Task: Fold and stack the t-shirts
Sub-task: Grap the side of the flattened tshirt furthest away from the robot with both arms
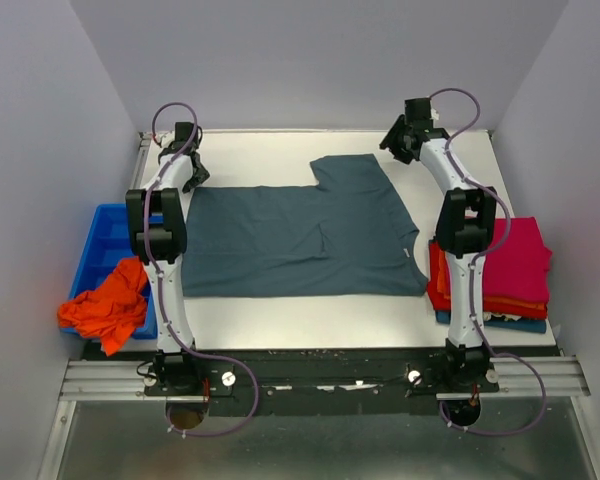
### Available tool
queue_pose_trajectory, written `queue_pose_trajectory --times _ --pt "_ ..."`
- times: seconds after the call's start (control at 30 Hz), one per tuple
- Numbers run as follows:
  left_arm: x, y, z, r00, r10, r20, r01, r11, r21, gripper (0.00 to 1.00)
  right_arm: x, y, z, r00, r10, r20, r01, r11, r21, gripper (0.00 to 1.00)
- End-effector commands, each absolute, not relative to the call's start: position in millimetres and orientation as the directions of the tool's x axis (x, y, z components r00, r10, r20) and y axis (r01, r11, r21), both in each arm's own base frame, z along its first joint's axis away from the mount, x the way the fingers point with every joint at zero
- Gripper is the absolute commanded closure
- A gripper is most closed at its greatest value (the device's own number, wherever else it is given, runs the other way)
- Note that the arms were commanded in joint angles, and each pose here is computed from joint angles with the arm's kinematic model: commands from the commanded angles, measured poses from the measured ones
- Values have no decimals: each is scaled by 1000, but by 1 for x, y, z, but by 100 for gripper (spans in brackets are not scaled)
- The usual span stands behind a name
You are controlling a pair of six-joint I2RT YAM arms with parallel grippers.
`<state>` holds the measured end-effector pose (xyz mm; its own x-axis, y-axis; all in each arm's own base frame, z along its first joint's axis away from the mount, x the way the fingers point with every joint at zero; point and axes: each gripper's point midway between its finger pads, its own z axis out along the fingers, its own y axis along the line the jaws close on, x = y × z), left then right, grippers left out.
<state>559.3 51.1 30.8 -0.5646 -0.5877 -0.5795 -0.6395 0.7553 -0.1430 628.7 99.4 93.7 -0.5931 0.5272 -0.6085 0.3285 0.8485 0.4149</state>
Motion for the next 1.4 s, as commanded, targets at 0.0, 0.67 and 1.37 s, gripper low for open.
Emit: queue_pose_trajectory --times 0.0,0.67,1.37 --pt "530 30 5 -629 -615 -476 -631 761 -148 51 632 96 83 -597 549 -585 350 834 426 40" --pt "522 10 -9 -677 -593 -436 -587 792 -167 79 645 103 46 -617 636 -463 366 753 546 42" --pt "520 0 6 -629 -589 -507 -524 803 -283 100 639 114 33 -672 620 -406 352 749 562 46"
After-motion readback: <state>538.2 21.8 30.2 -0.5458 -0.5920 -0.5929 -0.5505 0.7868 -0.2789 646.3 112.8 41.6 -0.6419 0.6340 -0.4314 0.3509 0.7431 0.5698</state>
